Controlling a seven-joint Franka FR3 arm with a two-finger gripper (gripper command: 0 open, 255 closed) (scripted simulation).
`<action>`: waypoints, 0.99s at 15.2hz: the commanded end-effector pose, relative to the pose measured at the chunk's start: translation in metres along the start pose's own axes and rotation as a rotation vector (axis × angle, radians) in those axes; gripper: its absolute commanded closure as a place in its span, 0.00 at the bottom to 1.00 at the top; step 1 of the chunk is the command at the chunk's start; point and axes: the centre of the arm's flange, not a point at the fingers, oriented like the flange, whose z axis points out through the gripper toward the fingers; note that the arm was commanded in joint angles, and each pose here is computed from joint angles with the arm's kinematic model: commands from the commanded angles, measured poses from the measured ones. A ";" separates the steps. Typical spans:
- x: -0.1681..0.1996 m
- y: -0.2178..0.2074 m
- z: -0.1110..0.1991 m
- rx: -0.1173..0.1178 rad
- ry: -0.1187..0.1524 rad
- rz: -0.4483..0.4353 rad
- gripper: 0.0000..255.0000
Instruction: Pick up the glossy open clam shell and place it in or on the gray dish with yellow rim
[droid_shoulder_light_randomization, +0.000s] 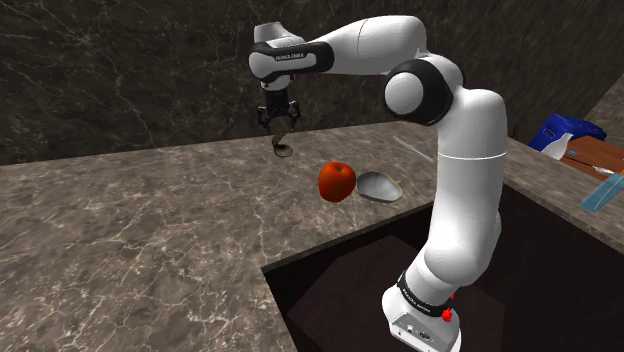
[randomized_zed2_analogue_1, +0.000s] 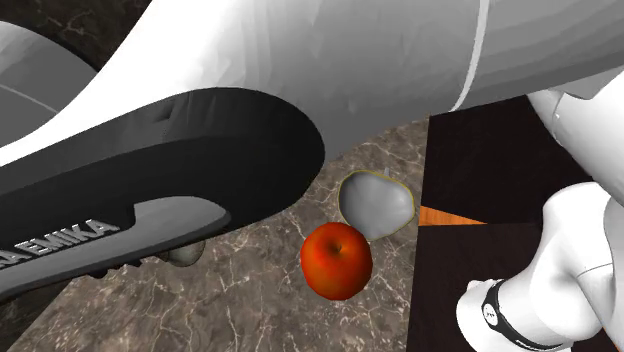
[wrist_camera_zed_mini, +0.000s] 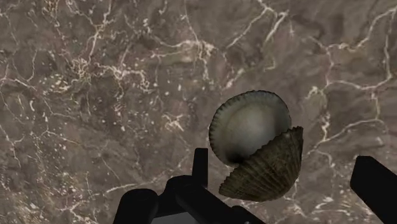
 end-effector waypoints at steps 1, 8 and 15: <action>0.026 -0.005 0.010 -0.017 0.003 0.038 0.00; 0.048 -0.005 0.043 -0.032 0.005 0.070 0.00; 0.048 -0.005 0.057 -0.032 0.005 0.070 0.00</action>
